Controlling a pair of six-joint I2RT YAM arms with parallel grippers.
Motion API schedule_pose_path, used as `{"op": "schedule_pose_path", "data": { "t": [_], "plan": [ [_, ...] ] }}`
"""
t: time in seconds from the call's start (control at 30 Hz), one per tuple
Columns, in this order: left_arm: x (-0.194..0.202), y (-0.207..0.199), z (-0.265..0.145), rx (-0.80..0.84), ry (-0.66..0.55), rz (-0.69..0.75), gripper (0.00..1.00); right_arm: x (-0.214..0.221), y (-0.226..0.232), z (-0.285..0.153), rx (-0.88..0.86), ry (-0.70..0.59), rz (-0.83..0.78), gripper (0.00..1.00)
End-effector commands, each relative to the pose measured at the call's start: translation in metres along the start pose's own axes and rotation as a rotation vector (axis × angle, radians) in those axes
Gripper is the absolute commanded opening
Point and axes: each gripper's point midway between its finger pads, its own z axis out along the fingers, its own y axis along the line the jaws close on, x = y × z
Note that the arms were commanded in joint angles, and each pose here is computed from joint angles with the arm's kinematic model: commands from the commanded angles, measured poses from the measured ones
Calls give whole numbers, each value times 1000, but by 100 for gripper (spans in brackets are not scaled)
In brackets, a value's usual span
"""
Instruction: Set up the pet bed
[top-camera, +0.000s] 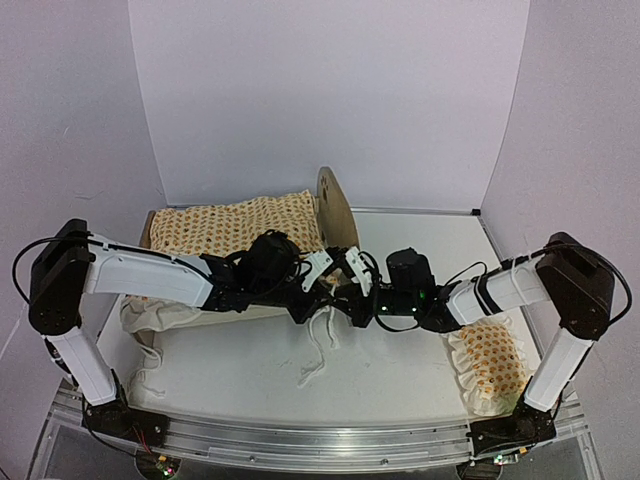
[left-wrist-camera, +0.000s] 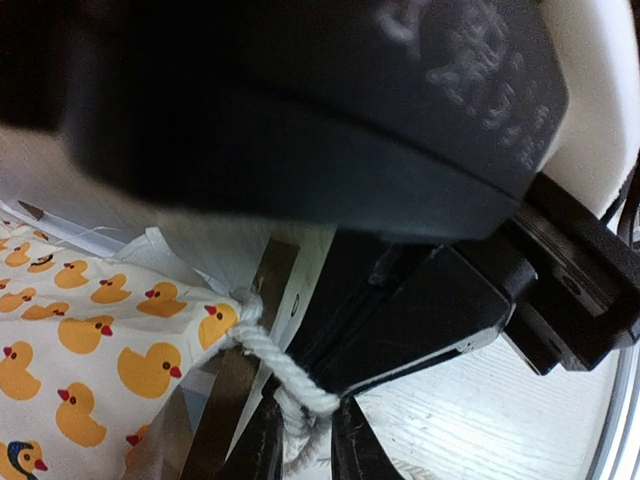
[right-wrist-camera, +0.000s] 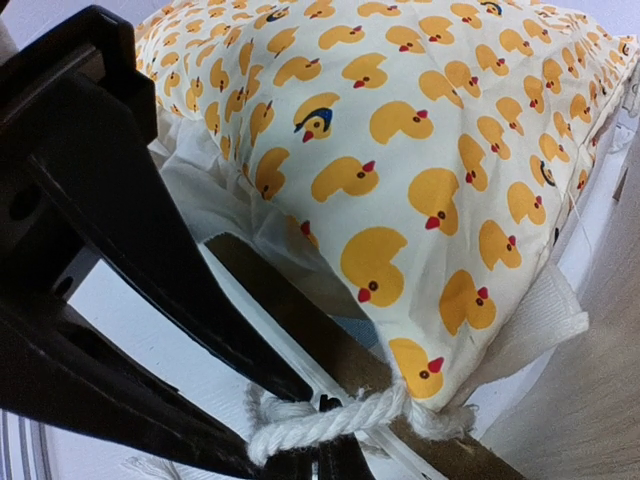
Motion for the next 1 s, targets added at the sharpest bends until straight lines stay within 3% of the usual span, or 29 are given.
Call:
{"op": "schedule_pose_path", "data": {
  "t": [0.0, 0.23, 0.47, 0.73, 0.83, 0.97],
  "plan": [
    [-24, 12, 2, -70, -48, 2, 17, -47, 16, 0, -79, -132, -73, 0],
    [-25, 6, 5, -28, -48, 17, 17, -43, 24, 2, -131, -140, -102, 0],
    [-25, 17, 10, -78, -41, 5, 0, -43, 31, -1, -162, -148, -141, 0],
    [-30, 29, -8, -151, -68, -39, 0, -39, 16, -8, -64, -106, -37, 1],
    [-34, 34, -18, -178, -93, -93, 0, -23, -6, -6, 59, 11, 93, 21],
    [-39, 34, -29, -178, -129, -212, 0, -12, 2, -16, 66, 99, 272, 31]
  ]
}}
